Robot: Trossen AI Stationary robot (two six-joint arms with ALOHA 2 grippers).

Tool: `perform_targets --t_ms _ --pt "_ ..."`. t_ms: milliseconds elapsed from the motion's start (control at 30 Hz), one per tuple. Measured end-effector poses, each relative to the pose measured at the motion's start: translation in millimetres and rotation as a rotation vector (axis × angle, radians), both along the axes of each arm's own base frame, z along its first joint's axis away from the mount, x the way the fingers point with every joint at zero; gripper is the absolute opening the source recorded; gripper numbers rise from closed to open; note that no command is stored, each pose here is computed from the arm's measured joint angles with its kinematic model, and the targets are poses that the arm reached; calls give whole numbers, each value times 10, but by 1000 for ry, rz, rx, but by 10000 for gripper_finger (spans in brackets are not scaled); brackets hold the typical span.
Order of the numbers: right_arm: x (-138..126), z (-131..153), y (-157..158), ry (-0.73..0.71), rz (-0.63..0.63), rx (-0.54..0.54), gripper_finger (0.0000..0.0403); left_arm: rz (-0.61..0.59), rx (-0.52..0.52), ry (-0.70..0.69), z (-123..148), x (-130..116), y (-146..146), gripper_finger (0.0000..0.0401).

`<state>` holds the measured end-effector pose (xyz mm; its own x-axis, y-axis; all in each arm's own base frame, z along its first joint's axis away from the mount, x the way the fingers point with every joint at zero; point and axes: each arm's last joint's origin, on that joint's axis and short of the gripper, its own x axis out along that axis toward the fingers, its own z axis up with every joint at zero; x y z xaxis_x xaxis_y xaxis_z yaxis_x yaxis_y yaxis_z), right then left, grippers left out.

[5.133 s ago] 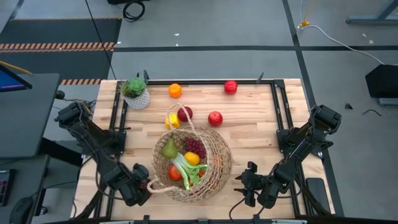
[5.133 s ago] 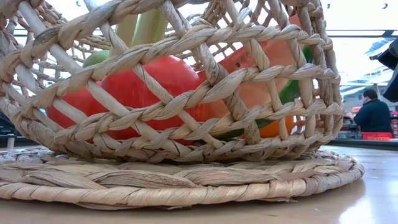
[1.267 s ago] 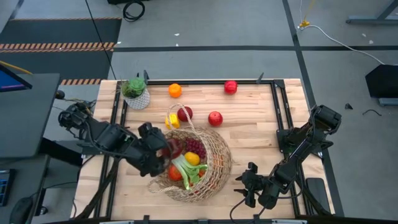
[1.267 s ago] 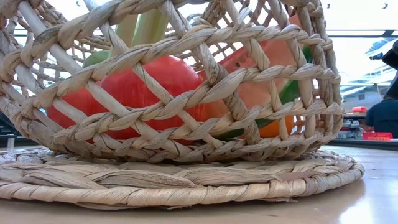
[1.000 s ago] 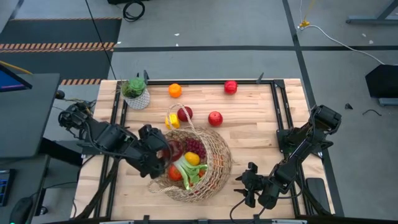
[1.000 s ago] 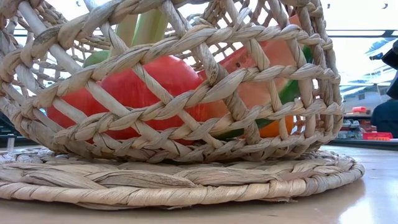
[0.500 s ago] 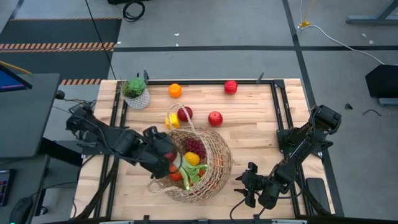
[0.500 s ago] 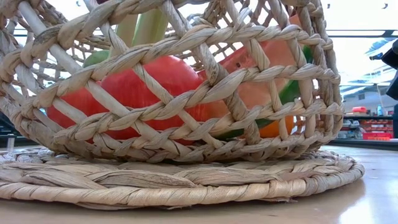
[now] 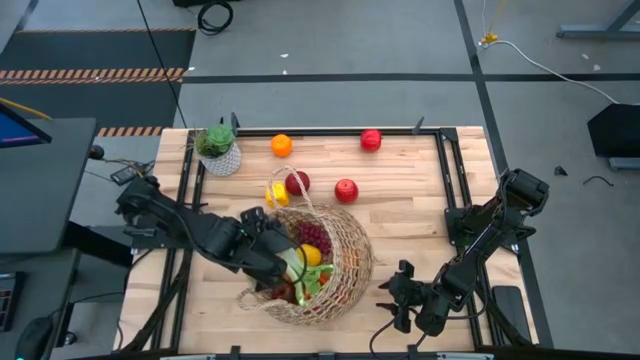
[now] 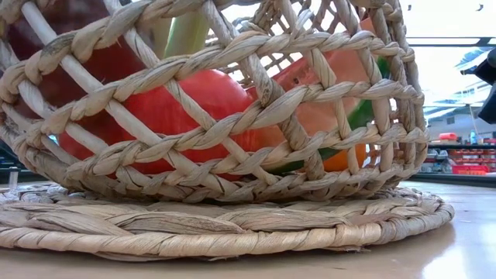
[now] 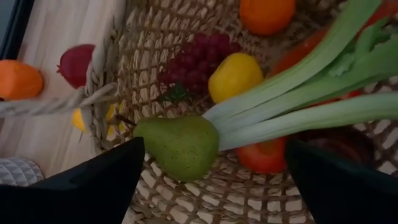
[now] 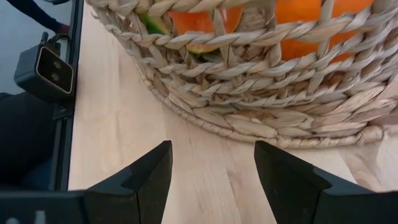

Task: Build produce basket
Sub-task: Put the apple into the basket

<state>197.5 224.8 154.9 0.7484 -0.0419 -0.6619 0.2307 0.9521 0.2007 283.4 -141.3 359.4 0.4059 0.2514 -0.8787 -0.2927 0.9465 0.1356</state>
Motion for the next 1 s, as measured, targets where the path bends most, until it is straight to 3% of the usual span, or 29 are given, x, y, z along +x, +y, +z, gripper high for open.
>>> perform_targets --t_ms 267,567,733,1000 --pt "7 8 -13 -35 -19 -41 233 -59 -28 -164 476 -40 -11 393" --pt "11 15 -22 -60 -31 -76 233 -6 166 -420 1006 -227 34 393" --pt "12 19 -29 -79 -46 -94 231 93 255 -407 1034 -316 172 393" --pt "27 29 -41 -101 -82 -89 231 152 181 -315 1001 -180 501 393"
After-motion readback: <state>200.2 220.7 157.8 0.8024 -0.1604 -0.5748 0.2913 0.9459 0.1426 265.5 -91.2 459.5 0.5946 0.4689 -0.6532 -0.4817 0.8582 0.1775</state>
